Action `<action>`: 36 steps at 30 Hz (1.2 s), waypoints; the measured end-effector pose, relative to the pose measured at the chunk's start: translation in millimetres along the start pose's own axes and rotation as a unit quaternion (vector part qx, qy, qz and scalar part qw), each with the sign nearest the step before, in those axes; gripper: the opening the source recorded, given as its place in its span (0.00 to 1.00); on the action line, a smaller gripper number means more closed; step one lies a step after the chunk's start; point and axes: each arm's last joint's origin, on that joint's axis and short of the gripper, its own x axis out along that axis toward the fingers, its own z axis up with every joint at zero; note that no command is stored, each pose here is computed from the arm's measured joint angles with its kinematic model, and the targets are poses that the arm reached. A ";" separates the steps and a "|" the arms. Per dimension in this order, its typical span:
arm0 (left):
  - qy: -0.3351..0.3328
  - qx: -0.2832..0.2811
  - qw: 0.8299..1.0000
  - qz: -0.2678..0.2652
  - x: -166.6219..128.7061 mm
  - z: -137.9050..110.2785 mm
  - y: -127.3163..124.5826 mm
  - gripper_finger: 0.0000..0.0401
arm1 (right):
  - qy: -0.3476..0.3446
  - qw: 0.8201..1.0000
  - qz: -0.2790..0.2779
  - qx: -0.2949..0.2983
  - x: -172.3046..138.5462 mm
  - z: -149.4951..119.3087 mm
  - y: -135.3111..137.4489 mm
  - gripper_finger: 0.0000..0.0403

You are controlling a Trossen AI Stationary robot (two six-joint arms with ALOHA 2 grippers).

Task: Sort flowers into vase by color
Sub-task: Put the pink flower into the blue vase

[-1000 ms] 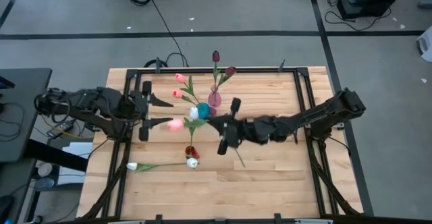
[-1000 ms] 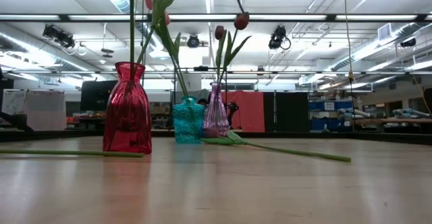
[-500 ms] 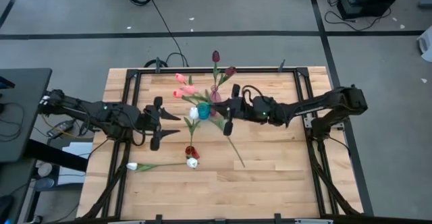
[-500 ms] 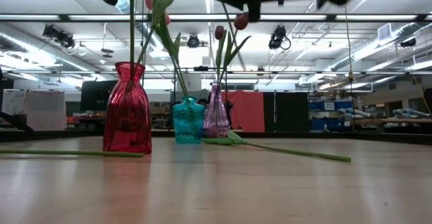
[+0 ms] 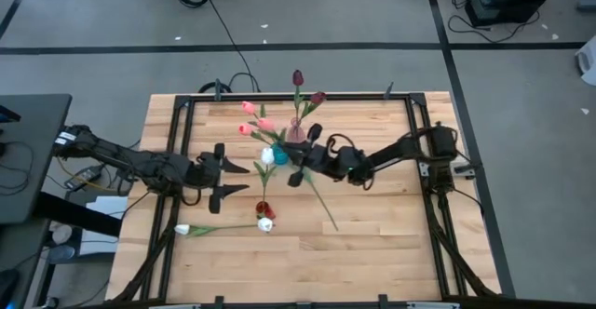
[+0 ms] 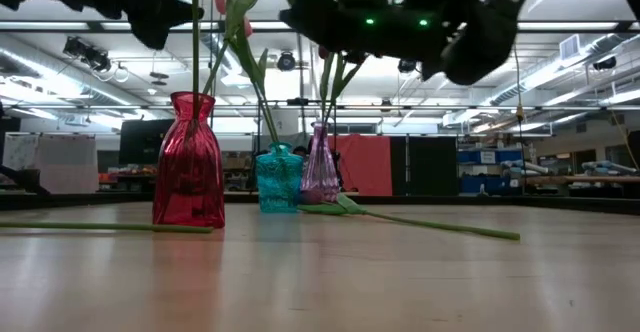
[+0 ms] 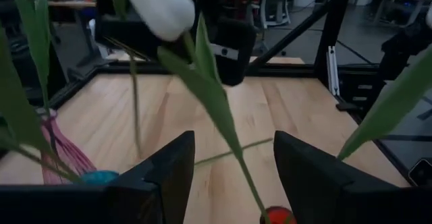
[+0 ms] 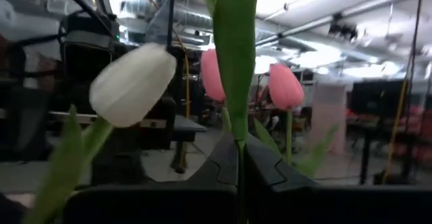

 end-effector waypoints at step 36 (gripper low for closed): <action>0.244 -0.199 0.947 -0.054 8.0 -101.0 -7.8 0.52 | 0.192 0.973 -0.032 -0.123 33.9 -38.2 20.6 0.23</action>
